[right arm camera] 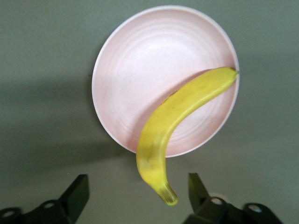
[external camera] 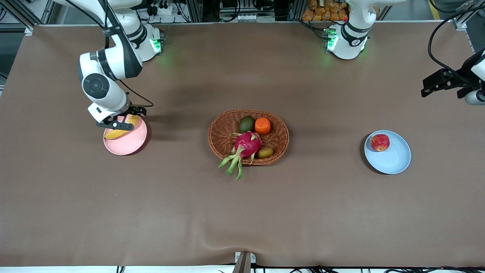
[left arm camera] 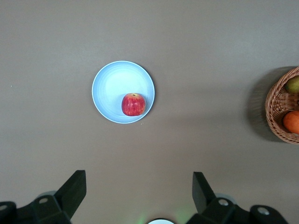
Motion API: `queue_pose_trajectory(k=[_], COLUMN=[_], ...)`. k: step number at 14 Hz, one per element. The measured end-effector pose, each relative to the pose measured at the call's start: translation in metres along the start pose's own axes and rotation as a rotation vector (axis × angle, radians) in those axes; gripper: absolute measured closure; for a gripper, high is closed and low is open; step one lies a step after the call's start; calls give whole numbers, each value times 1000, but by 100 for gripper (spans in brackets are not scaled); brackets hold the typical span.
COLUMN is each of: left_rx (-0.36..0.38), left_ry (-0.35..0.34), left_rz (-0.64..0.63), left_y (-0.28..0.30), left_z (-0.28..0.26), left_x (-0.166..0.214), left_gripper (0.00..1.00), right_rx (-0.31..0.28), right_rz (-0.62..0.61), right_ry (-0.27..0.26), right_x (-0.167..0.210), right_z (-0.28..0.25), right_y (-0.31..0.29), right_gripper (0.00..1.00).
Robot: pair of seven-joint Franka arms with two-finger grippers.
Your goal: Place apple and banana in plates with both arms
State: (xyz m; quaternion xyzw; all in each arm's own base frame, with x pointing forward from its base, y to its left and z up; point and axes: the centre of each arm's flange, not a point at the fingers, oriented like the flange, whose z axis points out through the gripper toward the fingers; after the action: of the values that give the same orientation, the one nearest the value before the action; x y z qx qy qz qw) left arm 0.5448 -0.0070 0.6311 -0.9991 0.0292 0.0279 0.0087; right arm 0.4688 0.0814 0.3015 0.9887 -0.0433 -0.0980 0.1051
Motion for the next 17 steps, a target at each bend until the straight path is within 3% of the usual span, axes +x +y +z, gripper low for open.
queue_pose_trajectory(k=[3, 6, 10, 17], left_rx=[0, 0, 0, 0], left_ry=[0, 0, 0, 0], left_rz=[0, 0, 3, 4], left_y=[0, 0, 2, 2], left_z=[0, 0, 0, 0], left_x=[0, 0, 0, 0], left_gripper=[0, 0, 0, 0], right_rx=[-14, 10, 80, 212], right_rz=[26, -3, -122, -82], right_ry=[5, 41, 88, 128], right_x=[19, 31, 39, 38], right_z=[-66, -138, -212, -283], right_y=[8, 15, 47, 113], right_gripper=[0, 0, 0, 0])
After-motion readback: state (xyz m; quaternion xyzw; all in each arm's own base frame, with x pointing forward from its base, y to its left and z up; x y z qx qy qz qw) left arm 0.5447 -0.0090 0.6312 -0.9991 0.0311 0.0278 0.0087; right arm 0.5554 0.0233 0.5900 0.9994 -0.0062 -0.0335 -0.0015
